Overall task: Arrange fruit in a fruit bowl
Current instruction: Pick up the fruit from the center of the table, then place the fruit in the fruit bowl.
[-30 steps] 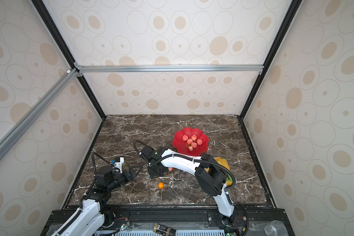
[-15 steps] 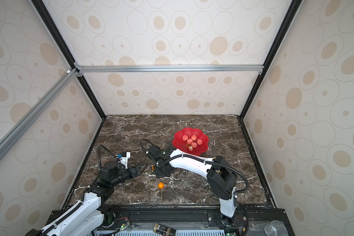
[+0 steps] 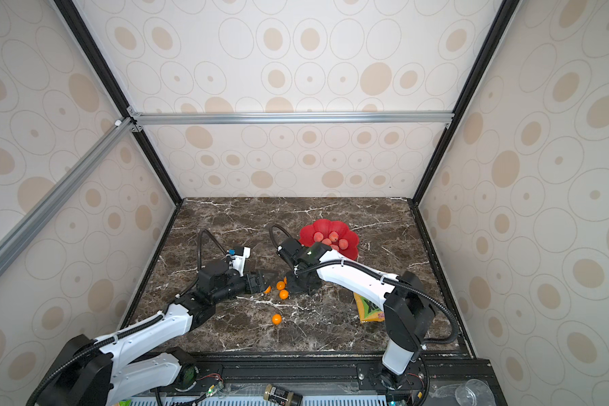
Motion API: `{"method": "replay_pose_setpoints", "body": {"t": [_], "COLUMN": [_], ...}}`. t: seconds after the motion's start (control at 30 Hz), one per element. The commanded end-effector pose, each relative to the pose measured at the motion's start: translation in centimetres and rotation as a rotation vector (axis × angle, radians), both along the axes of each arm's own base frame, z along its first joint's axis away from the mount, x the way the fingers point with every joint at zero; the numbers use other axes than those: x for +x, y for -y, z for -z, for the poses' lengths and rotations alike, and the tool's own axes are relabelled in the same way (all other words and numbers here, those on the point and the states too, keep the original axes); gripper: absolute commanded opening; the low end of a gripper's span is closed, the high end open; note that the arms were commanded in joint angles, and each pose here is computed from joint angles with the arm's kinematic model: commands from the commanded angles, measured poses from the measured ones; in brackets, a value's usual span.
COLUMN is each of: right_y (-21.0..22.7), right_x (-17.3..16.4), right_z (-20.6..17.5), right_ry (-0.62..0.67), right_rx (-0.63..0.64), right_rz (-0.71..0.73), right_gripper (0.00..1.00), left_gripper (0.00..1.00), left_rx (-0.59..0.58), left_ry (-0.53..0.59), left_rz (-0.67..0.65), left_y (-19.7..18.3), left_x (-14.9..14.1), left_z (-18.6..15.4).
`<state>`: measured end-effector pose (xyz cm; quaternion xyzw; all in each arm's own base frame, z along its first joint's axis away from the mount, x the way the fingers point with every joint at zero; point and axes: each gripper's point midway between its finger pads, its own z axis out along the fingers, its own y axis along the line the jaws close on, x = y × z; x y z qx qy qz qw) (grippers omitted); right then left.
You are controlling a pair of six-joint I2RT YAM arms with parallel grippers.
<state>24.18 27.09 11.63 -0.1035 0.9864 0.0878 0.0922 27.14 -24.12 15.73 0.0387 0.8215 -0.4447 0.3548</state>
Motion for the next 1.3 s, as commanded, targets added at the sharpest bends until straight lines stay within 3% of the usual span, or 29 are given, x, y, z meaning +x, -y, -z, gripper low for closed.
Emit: {"method": "replay_pose_setpoints", "body": {"t": [0.0, 0.43, 0.97, 1.27], "right_y": [2.3, 8.3, 12.2, 13.2], "right_x": [0.6, 6.0, 13.5, 15.3], "right_z": [-0.5, -1.1, 1.2, 2.8], "right_ry": [0.002, 0.019, 0.015, -0.011], "right_rx": [-0.017, 0.009, -0.06, -0.098], "right_rz": [0.028, 0.163, 0.259, 0.283], "right_gripper": [0.0, 0.0, 0.0, 0.0], "left_gripper": [0.99, 0.99, 0.99, 0.99], "left_rx": [-0.029, -0.044, 0.023, 0.039], "left_ry": [0.11, 0.153, 0.143, 0.127], "left_rz": [0.023, 0.149, 0.173, 0.202], "left_y": [2.0, 8.8, 12.8, 13.7], "left_x": [1.5, 4.5, 9.5, 9.9], "left_z": [-3.1, -4.6, -2.6, -1.4]}}
